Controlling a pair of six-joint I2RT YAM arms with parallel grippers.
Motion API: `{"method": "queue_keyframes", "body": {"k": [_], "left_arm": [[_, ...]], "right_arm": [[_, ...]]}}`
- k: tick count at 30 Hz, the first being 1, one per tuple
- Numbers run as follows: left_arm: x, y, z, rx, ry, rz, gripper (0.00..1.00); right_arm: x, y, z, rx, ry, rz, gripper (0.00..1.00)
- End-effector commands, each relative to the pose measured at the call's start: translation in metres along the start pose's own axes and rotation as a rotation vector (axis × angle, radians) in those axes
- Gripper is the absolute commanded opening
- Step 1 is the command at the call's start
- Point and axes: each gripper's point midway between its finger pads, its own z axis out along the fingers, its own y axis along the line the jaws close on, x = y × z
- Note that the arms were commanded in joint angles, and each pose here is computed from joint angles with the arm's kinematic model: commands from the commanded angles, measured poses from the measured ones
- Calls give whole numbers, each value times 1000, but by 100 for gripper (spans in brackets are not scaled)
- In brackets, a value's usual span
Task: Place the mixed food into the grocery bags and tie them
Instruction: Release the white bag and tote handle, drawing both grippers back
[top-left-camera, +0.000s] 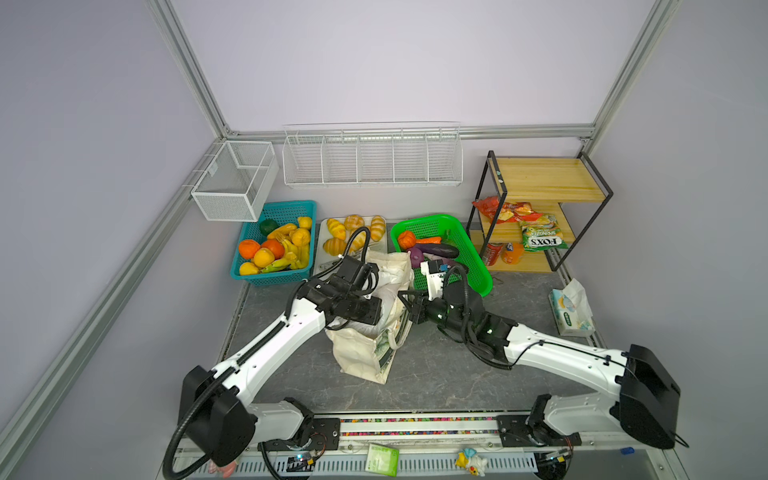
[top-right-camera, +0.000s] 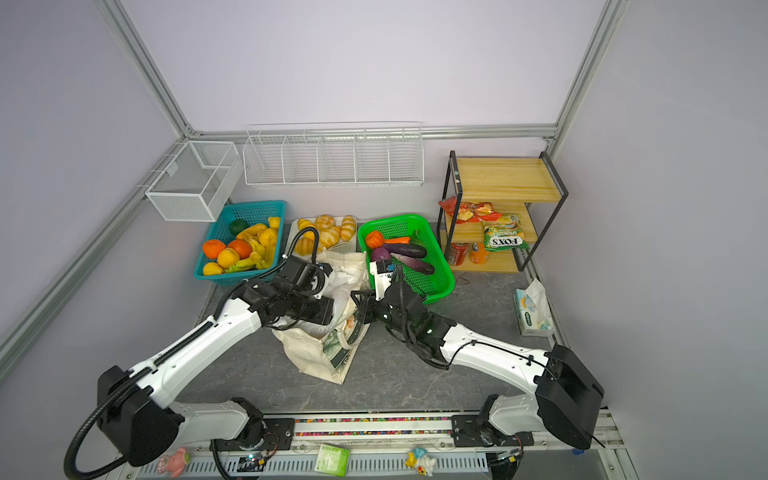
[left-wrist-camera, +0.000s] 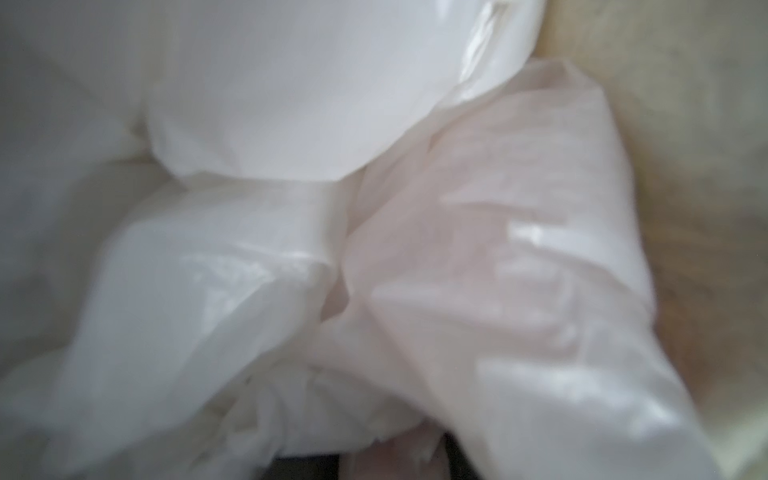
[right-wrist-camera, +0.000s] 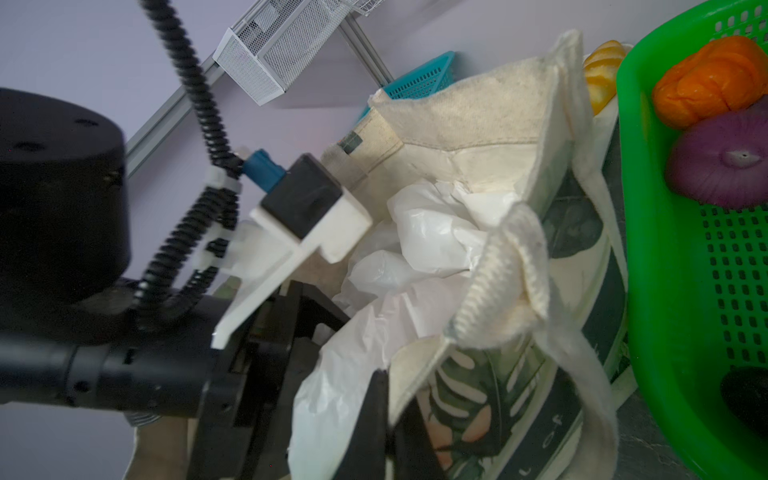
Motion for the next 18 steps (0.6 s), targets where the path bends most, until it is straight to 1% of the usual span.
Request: {"method": "queue_keyframes", "body": {"k": [1, 2, 4, 7, 9, 12, 16, 18], "left_arm": [[26, 6, 37, 18, 103, -21, 40], [25, 6, 39, 20, 95, -24, 41], [18, 4, 31, 25, 53, -18, 41], [3, 0, 6, 16, -45, 1, 49], [-9, -2, -16, 9, -122, 21, 56], [-25, -7, -49, 9, -250, 55, 62], [-46, -14, -97, 13, -448, 95, 68], [-53, -12, -120, -9, -526, 103, 70]], "right_arm": [[-15, 6, -6, -30, -58, -10, 7], [-15, 5, -7, -24, -59, -12, 7], [-14, 2, -10, -14, -59, -17, 7], [-15, -2, -14, 5, -72, -28, 7], [-17, -3, -17, 15, -83, -36, 7], [-19, -4, -19, 20, -92, -50, 7], [-24, -3, -23, 38, -95, -84, 11], [-27, -1, -26, 44, -94, -110, 14]]}}
